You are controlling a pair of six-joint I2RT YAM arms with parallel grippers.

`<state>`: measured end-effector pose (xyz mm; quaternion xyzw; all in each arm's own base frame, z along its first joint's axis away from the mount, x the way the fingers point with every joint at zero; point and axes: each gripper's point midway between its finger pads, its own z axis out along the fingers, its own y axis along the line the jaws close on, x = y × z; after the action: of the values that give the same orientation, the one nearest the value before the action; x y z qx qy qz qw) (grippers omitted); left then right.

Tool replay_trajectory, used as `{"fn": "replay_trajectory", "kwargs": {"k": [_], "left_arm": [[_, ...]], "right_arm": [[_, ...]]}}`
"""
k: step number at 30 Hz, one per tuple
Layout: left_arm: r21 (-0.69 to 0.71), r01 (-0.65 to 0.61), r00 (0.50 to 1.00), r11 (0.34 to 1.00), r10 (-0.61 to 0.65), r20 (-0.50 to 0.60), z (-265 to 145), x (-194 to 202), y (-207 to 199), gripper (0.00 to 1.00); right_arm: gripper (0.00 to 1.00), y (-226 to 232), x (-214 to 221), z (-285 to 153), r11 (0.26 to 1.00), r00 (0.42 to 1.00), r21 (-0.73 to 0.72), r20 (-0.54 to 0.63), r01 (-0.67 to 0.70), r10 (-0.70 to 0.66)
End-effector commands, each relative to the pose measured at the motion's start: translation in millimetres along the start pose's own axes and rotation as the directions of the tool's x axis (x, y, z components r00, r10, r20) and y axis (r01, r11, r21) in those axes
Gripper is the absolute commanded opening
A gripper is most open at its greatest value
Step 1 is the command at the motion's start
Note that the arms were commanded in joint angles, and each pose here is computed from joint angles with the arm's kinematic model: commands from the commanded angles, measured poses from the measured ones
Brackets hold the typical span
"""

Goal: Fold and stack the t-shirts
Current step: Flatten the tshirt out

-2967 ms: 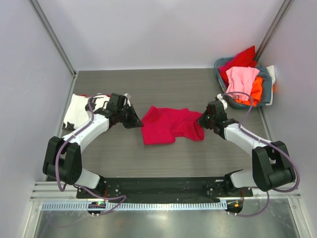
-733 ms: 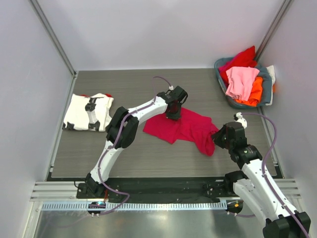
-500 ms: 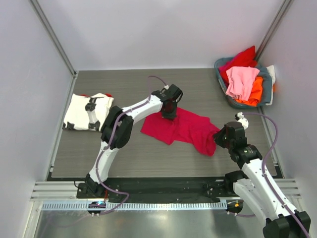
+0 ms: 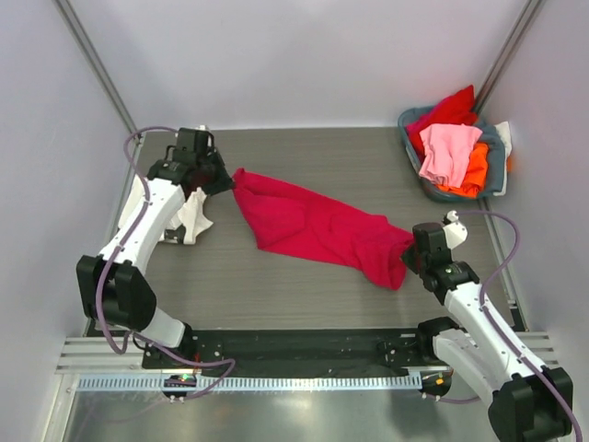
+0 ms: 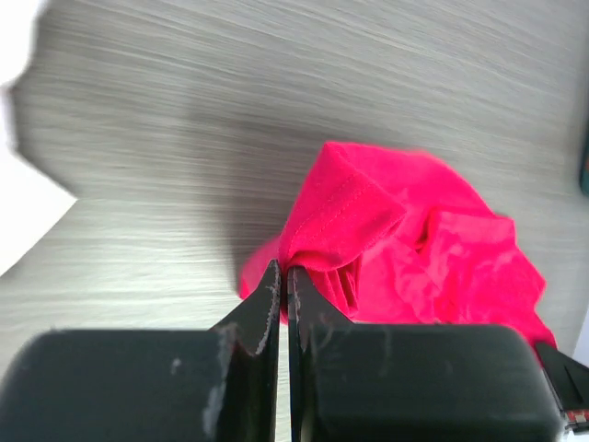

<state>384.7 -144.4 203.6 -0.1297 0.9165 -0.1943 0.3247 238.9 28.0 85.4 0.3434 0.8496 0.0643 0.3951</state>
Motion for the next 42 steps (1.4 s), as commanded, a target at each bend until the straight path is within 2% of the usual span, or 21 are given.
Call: {"fn": "replay_trajectory", "kwargs": {"k": [1, 5, 6, 8, 9, 10, 11, 13, 15, 16, 17, 18, 19, 21, 22, 24, 27, 42], "left_arm": [[-0.065, 0.020, 1.000, 0.998, -0.020, 0.003, -15, -1, 28, 0.00], [-0.050, 0.029, 0.998, 0.998, -0.027, 0.052, -36, -26, 30, 0.00], [-0.053, 0.035, 0.997, 0.998, -0.031, 0.074, -43, -36, 33, 0.00], [-0.050, 0.020, 0.994, 0.999, -0.014, 0.109, -64, -53, 29, 0.00], [-0.028, 0.013, 0.984, 1.000, -0.008, 0.179, -86, -78, 20, 0.00], [-0.027, -0.001, 0.979, 1.000, 0.007, 0.206, -98, -87, 18, 0.00], [-0.032, -0.003, 0.974, 0.999, 0.010, 0.227, -116, -92, 17, 0.00], [-0.034, -0.010, 0.943, 0.999, 0.021, 0.333, -158, -116, 14, 0.00], [-0.052, 0.008, 0.899, 0.999, 0.015, 0.437, -200, -122, 18, 0.00], [-0.059, 0.020, 0.896, 0.998, 0.009, 0.444, -202, -115, 24, 0.00], [-0.019, 0.013, 0.858, 1.000, -0.002, 0.514, -228, -113, 17, 0.00], [-0.009, 0.014, 0.849, 1.000, -0.007, 0.529, -232, -108, 18, 0.00], [-0.022, 0.035, 0.869, 0.999, -0.019, 0.494, -215, -91, 29, 0.00], [-0.013, 0.064, 0.841, 0.998, -0.047, 0.539, -225, -78, 37, 0.00], [-0.044, 0.096, 0.855, 0.994, -0.059, 0.515, -209, -63, 52, 0.00], [-0.027, 0.117, 0.843, 0.993, -0.085, 0.530, -210, -52, 57, 0.00], [-0.009, 0.115, 0.861, 0.993, -0.096, 0.500, -200, -39, 58, 0.00], [0.003, 0.078, 0.853, 0.997, -0.068, 0.518, -244, -46, 41, 0.00]], "right_arm": [[0.01, 11, -25, 4, 0.996, 0.992, -0.002, 0.092, -0.088, 0.088], [0.01, 40, -59, 0, 0.997, 0.987, -0.038, 0.143, -0.070, 0.074], [0.01, 60, -85, -11, 0.994, 0.980, -0.080, 0.183, -0.069, 0.083], [0.01, 77, -109, -20, 0.995, 0.977, -0.095, 0.209, -0.028, 0.048], [0.01, 95, -139, -39, 0.990, 0.964, -0.136, 0.256, -0.040, 0.074], [0.01, 103, -154, -49, 0.988, 0.957, -0.151, 0.283, -0.022, 0.065], [0.01, 117, -181, -73, 0.980, 0.937, -0.197, 0.338, -0.025, 0.091], [0.01, 124, -206, -100, 0.974, 0.908, -0.228, 0.404, -0.014, 0.108], [0.01, 116, -233, -137, 0.971, 0.851, -0.236, 0.505, -0.024, 0.144], [0.01, 108, -237, -148, 0.972, 0.829, -0.234, 0.535, -0.038, 0.161], [0.01, 95, -235, -159, 0.969, 0.809, -0.241, 0.558, -0.053, 0.183], [0.01, 85, -234, -163, 0.970, 0.793, -0.233, 0.577, -0.071, 0.196], [0.01, 78, -228, -164, 0.970, 0.790, -0.232, 0.579, -0.074, 0.199], [0.02, 58, -208, -158, 0.971, 0.797, -0.222, 0.569, -0.086, 0.200], [0.02, 51, -199, -151, 0.974, 0.806, -0.207, 0.559, -0.094, 0.197], [0.02, 34, -177, -137, 0.981, 0.832, -0.164, 0.527, -0.102, 0.175], [0.02, 22, -162, -129, 0.987, 0.856, -0.122, 0.495, -0.101, 0.148], [0.01, 47, -183, -156, 0.979, 0.857, -0.189, 0.491, -0.069, 0.155]]}}
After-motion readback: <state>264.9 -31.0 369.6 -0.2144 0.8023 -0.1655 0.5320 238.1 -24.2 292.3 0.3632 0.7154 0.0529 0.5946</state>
